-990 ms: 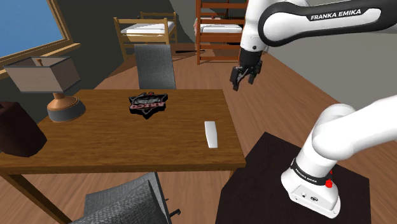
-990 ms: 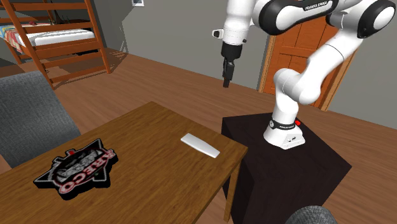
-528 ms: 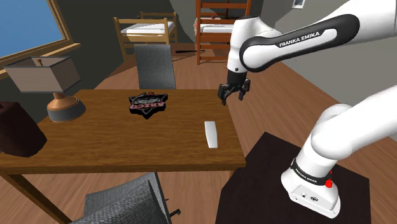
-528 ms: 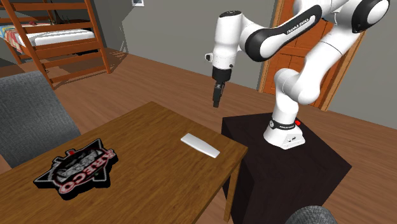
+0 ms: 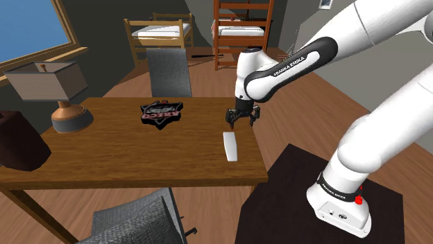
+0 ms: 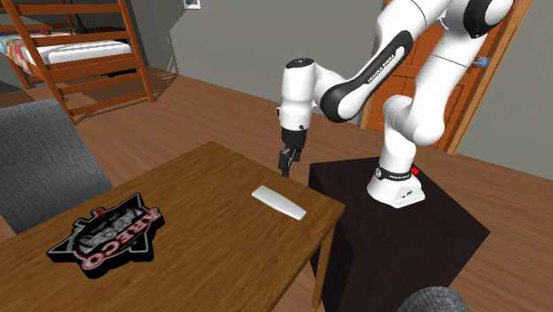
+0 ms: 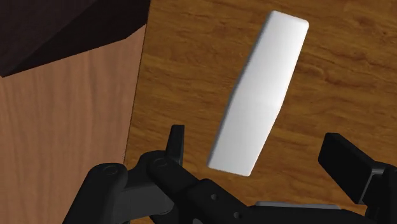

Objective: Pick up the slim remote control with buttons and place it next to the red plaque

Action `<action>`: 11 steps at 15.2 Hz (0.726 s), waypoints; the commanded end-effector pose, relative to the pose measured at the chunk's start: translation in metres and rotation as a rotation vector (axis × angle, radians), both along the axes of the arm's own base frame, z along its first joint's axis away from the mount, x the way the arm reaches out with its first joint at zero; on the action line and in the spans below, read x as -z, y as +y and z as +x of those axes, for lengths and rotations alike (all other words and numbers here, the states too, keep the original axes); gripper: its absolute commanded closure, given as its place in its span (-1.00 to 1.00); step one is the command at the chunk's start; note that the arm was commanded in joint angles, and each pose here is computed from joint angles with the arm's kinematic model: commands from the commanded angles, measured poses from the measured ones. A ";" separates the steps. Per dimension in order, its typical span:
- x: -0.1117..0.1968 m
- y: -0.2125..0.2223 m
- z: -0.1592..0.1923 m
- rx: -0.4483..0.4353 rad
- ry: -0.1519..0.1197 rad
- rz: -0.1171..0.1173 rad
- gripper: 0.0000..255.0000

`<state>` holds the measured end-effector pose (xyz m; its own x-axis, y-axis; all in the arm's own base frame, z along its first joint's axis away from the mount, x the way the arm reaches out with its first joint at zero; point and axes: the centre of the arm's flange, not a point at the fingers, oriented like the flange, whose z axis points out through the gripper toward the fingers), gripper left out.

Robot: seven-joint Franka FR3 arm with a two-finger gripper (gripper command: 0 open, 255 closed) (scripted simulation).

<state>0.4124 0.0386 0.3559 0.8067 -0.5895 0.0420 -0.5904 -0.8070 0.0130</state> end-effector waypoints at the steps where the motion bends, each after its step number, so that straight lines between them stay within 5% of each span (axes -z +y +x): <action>1: 0.025 0.005 0.012 0.053 0.002 0.011 -1.00; 7: 0.097 0.009 0.043 0.203 0.012 0.039 -1.00; 11: 0.118 0.009 0.043 0.203 0.012 0.039 -1.00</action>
